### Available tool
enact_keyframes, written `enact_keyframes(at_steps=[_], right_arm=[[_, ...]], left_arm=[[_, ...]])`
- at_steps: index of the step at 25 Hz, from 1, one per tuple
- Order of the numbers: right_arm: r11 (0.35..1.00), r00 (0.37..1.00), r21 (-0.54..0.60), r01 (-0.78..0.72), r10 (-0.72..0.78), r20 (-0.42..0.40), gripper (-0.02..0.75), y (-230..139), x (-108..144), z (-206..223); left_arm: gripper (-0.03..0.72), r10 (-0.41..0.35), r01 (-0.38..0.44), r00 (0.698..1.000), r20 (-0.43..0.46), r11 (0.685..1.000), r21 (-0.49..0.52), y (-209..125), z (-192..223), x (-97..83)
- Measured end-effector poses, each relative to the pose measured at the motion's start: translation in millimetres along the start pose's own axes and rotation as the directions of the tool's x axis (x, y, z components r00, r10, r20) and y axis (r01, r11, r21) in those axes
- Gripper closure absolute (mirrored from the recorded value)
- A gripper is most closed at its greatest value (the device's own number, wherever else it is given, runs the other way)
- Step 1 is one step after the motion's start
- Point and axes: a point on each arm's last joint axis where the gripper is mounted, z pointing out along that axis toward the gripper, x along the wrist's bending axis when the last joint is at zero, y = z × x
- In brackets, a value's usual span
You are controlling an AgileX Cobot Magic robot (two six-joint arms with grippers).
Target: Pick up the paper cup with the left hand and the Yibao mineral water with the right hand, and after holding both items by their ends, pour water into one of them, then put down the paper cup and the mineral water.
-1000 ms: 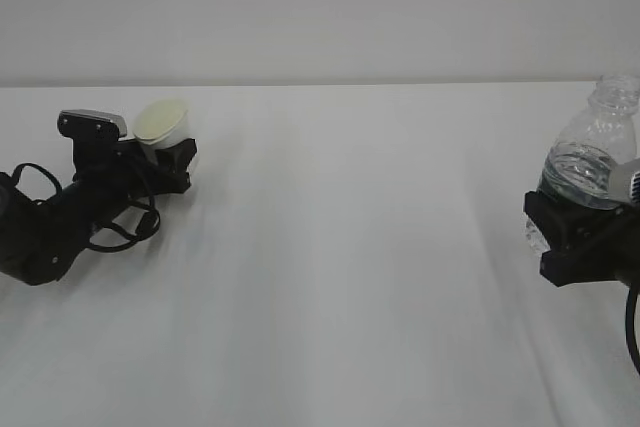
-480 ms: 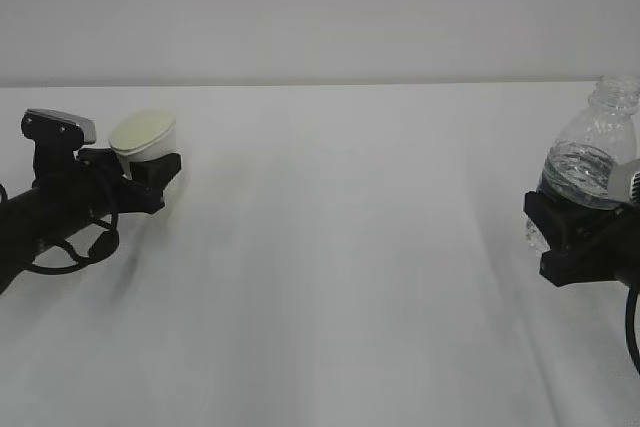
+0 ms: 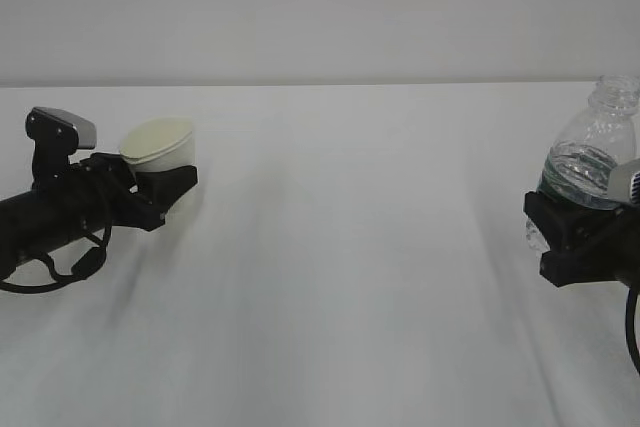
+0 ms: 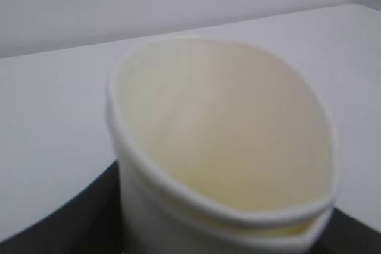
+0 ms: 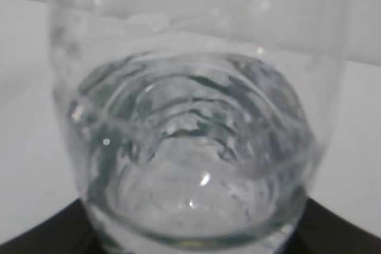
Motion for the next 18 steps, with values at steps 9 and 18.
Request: enact_keyframes(at_steps=[9,18], right_arm=[[1.000,1.000,0.001,0.000,0.000,0.000,0.332,0,0,0],[1.000,1.000,0.001,0.000,0.000,0.000,0.332,0,0,0]], left_arm=[[0.237,0.034,-0.052,0.974,0.223,0.996,0.073,-7,-2,-20.0],[0.240,0.040,-0.069,0.960,0.278,0.993,0.092,-9,-4,-25.0]])
